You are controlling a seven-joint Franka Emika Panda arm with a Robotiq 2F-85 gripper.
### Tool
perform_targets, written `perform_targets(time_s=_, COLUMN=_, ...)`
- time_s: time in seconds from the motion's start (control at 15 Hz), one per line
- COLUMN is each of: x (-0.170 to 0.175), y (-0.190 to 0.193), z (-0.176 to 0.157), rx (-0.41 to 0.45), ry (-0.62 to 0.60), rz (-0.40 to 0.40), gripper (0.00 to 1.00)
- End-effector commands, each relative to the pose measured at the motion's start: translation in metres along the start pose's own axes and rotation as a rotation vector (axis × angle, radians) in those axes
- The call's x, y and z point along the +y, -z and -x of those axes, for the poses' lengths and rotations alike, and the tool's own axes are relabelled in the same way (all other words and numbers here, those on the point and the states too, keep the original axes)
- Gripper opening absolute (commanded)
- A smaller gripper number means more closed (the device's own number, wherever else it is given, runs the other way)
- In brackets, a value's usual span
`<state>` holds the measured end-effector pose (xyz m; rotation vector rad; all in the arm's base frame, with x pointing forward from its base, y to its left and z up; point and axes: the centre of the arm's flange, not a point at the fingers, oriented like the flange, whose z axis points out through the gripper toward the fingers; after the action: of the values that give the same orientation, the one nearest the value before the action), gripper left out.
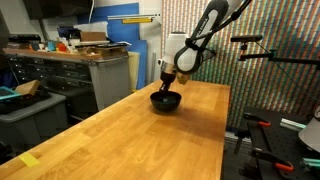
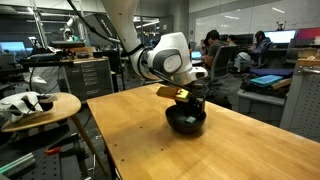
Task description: Put the block in the bowl
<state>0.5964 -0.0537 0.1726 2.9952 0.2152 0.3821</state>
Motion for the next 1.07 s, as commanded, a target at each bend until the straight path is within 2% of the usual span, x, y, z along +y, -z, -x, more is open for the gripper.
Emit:
perform_targets(time_s=0.0, x=0.007, y=0.027, z=-0.021, rx=-0.019, ry=-0.047, rz=-0.018, gripper=0.90)
perform_targets(time_s=0.07, x=0.009, y=0.035, z=-0.023, rx=-0.026, ry=-0.054, rz=-0.018, gripper=0.98)
perform_targets(time_s=0.13, x=0.011, y=0.049, z=-0.025, rx=-0.039, ry=-0.059, rz=-0.019, gripper=1.00)
perform_targets(time_s=0.53, x=0.036, y=0.138, z=-0.025, rx=-0.184, ry=-0.107, rz=-0.027, gripper=1.00)
perform_targets(time_s=0.67, x=0.046, y=0.164, z=-0.019, rx=-0.221, ry=-0.132, rz=-0.046, gripper=1.00)
perform_targets(time_s=0.8, x=0.056, y=0.188, z=-0.010, rx=-0.293, ry=-0.146, rz=-0.085, gripper=1.00)
perform_targets(time_s=0.87, x=0.044, y=0.158, z=-0.016, rx=-0.255, ry=-0.135, rz=-0.047, gripper=1.00)
perform_targets(time_s=1.0, x=0.051, y=0.177, z=-0.011, rx=-0.280, ry=-0.144, rz=-0.065, gripper=1.00)
